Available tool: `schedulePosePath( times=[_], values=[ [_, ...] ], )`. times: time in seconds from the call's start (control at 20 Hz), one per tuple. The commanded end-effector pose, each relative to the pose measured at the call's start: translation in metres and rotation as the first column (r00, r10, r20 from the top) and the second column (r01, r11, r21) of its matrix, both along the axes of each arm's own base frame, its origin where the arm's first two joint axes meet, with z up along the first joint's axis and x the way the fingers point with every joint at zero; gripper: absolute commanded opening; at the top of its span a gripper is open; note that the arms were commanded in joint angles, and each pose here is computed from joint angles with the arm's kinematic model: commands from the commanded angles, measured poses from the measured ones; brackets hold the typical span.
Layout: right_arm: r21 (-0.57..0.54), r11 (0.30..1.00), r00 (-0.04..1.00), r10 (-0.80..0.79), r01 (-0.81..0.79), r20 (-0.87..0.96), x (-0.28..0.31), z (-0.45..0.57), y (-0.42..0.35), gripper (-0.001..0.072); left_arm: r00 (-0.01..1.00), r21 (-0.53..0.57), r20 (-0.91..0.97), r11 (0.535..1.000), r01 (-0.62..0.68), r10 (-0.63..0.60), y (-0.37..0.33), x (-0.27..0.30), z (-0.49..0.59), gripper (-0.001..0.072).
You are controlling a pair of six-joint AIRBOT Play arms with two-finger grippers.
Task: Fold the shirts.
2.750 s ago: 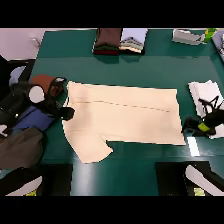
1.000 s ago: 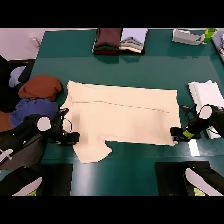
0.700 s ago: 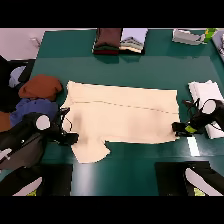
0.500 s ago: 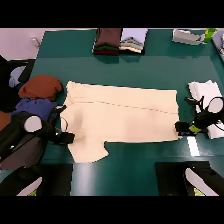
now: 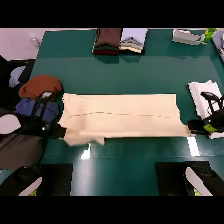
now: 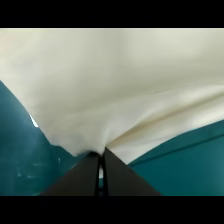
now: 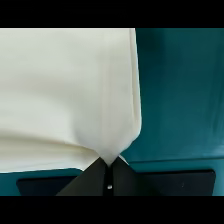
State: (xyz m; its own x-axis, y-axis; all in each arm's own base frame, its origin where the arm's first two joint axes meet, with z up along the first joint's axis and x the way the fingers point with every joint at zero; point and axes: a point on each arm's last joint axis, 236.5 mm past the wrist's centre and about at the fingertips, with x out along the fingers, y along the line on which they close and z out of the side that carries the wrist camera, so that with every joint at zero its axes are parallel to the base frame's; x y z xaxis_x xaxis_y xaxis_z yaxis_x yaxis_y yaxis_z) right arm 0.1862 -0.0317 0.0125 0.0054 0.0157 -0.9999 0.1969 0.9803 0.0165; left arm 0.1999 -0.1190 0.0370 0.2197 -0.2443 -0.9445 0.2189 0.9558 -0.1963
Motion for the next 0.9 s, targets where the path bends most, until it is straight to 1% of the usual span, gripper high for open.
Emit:
schedulePosePath(
  times=[0.0,0.1,0.2,0.35,0.45,0.55,0.6,0.7,0.75,0.8,0.85],
  values=[
    [-0.017,1.000,0.999,0.016,-0.015,0.046,0.044,0.006,-0.008,0.0014,0.987,0.067,0.157,0.997,0.029,-0.040,0.000,0.063,0.015,0.0023],
    [-0.019,0.999,0.997,0.052,-0.051,0.051,0.075,0.003,-0.004,0.0014,0.980,0.116,0.191,0.992,0.039,-0.061,-0.004,0.104,0.005,0.0024],
    [-0.017,0.998,0.997,0.060,-0.059,0.048,0.105,-0.003,-0.001,0.0014,0.980,0.169,0.186,0.985,0.044,-0.076,-0.008,0.139,-0.010,0.0024],
    [-0.010,0.998,0.997,0.059,-0.058,0.041,0.141,-0.010,-0.002,0.0014,0.982,0.221,0.166,0.974,0.047,-0.085,-0.011,0.178,-0.029,0.0024],
    [0.027,0.999,0.998,0.044,-0.046,0.047,0.162,-0.014,0.002,0.0014,0.983,0.212,0.179,0.977,0.004,-0.043,-0.004,0.206,-0.036,0.0024],
    [0.069,0.997,0.998,0.022,-0.026,0.063,0.181,-0.017,0.004,0.0015,0.981,0.175,0.196,0.984,-0.042,0.007,0.003,0.223,-0.039,0.0025],
    [0.087,0.996,0.998,0.016,-0.022,0.067,0.189,-0.019,0.006,0.0016,0.979,0.153,0.200,0.986,-0.061,0.030,0.005,0.228,-0.042,0.0025],
    [0.113,0.993,0.998,0.011,-0.018,0.065,0.200,-0.025,0.011,0.0017,0.980,0.135,0.197,0.989,-0.064,0.036,0.002,0.230,-0.044,0.0026],
    [0.112,0.994,0.998,0.009,-0.017,0.068,0.205,-0.029,0.010,0.0033,0.981,0.121,0.191,0.991,-0.064,0.040,-0.001,0.229,-0.044,0.0030],
    [0.112,0.994,0.997,0.009,-0.018,0.079,0.210,-0.030,0.010,0.0210,0.982,0.106,0.185,0.992,-0.066,0.045,-0.005,0.227,-0.044,0.0280],
    [0.108,0.994,0.995,0.008,-0.018,0.095,0.214,-0.030,0.010,0.0354,0.982,0.092,0.181,0.993,-0.069,0.051,-0.007,0.226,-0.044,0.0494]
  ],
)
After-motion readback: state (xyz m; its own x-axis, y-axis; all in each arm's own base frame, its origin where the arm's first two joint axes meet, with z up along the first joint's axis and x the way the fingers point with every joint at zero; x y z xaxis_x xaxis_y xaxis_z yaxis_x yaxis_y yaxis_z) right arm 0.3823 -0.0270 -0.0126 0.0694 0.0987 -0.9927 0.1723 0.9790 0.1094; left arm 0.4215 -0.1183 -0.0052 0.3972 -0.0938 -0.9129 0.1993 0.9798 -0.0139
